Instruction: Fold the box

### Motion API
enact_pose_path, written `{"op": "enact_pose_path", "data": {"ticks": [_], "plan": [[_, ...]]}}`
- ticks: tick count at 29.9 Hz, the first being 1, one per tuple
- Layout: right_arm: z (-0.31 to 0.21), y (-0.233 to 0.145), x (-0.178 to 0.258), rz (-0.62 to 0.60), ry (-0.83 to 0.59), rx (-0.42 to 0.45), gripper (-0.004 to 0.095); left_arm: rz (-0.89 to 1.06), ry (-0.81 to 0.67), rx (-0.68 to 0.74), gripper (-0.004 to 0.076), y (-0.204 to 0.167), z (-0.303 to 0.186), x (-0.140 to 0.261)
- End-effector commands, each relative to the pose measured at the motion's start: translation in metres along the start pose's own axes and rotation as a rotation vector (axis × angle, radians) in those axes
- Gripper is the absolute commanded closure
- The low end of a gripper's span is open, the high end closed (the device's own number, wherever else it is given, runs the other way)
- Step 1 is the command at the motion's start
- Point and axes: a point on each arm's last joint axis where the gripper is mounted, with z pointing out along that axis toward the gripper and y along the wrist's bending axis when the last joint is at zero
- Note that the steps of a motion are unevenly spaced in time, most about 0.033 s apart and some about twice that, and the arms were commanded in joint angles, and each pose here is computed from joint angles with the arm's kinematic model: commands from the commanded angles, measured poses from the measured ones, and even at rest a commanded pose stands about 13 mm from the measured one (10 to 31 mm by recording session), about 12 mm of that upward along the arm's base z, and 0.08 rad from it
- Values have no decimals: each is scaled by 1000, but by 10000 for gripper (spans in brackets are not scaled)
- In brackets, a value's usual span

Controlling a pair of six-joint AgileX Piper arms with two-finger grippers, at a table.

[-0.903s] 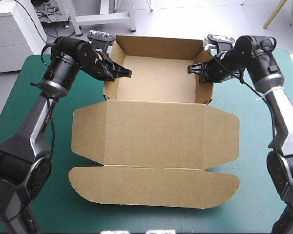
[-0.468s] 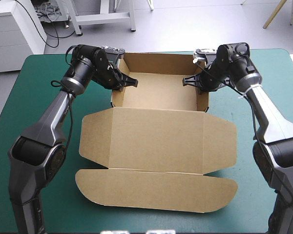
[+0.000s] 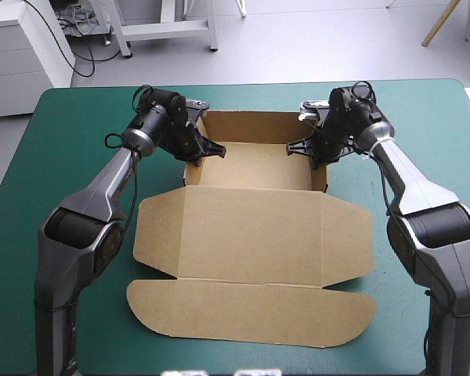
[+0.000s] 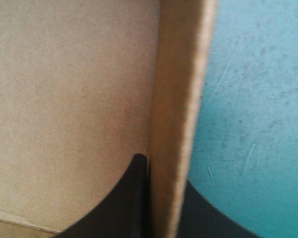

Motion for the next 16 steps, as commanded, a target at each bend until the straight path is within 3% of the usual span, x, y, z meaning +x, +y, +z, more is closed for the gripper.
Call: {"op": "enact_pose_path", "data": {"ticks": [1, 9, 12, 16], "plan": [[-37, 16, -3, -66, -119, -79, 912, 40, -54, 82, 734, -15, -31, 0], [-37, 17, -3, -81, -116, -86, 873, 39, -18, 69, 732, -13, -22, 1], [-37, 19, -3, -83, -115, -103, 698, 43, -24, 67, 694, -13, -24, 1], [-37, 19, -3, -82, -115, -105, 432, 45, -28, 59, 519, -12, -31, 2]]}}
